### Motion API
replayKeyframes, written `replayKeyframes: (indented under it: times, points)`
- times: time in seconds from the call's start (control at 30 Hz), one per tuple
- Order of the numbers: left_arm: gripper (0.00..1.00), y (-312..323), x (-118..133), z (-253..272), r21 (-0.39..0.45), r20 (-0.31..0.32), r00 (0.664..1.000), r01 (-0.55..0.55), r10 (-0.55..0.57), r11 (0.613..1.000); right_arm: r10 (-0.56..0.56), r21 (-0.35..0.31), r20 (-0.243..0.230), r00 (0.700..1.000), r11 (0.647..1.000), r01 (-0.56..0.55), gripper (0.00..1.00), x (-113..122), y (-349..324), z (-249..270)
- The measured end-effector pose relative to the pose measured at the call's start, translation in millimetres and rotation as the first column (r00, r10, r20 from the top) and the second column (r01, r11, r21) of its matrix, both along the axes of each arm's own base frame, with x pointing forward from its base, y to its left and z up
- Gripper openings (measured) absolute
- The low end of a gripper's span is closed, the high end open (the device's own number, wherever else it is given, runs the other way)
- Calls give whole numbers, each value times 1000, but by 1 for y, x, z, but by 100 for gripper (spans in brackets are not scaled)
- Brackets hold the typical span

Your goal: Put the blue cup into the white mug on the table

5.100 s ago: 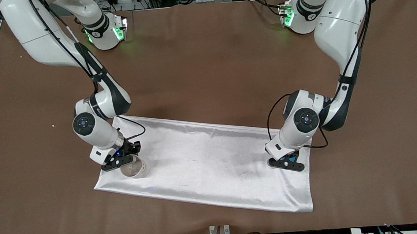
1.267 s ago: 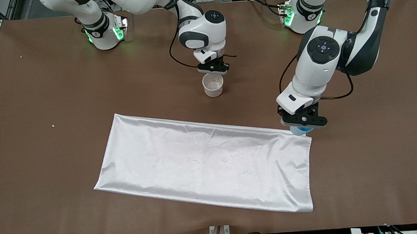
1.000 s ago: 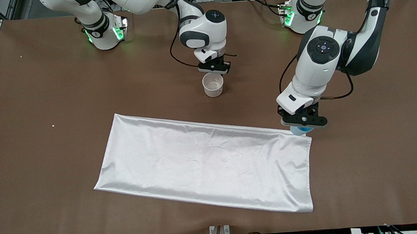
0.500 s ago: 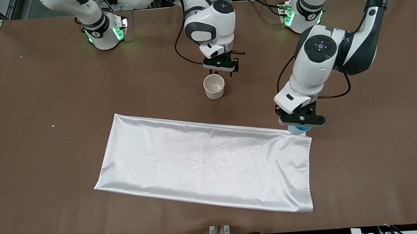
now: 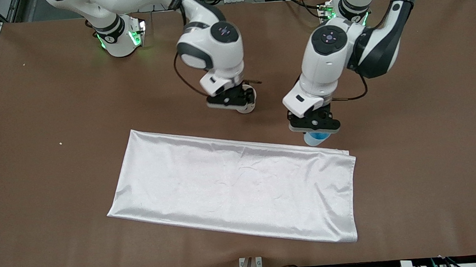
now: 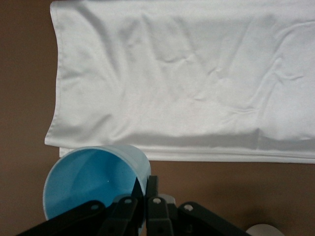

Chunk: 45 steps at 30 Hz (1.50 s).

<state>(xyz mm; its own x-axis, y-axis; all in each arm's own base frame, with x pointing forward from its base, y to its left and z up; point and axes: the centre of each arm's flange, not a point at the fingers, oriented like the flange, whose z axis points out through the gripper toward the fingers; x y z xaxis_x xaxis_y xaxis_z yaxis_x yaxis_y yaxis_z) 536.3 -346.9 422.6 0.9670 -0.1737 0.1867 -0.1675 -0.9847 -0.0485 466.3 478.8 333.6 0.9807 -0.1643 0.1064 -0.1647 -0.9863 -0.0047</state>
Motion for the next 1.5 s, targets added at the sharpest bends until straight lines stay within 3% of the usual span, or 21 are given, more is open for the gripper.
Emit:
replayKeyframes:
  times: [0.13,0.3,0.6,0.77,0.87,1.1,1.5]
  points:
    - [4,-24,-16,6,-1,-5,1000,0,0,1000,30,-13,-12,999,999,-30,100,48,-53,0]
    - [4,-52,-39,9,-4,-11,1000,6,-6,1000,58,-36,-31,998,998,-59,100,88,-112,-4]
    - [4,-93,-74,6,-9,-19,1000,17,-17,1000,92,-64,-70,993,993,-97,100,125,-181,-14]
    - [4,-117,-96,-7,-5,-36,999,16,-16,1000,123,-16,-117,986,992,-125,100,149,-238,-13]
    - [4,-131,-109,-16,0,-47,999,16,-16,1000,146,21,-119,982,989,-145,100,162,-278,-1]
    - [4,-162,-144,-37,10,-70,998,5,-5,1000,157,-2,-126,979,987,-159,100,166,-348,52]
    - [4,-185,-172,-70,43,-105,994,26,-22,999,162,-65,-91,983,984,-168,100,134,-402,166]
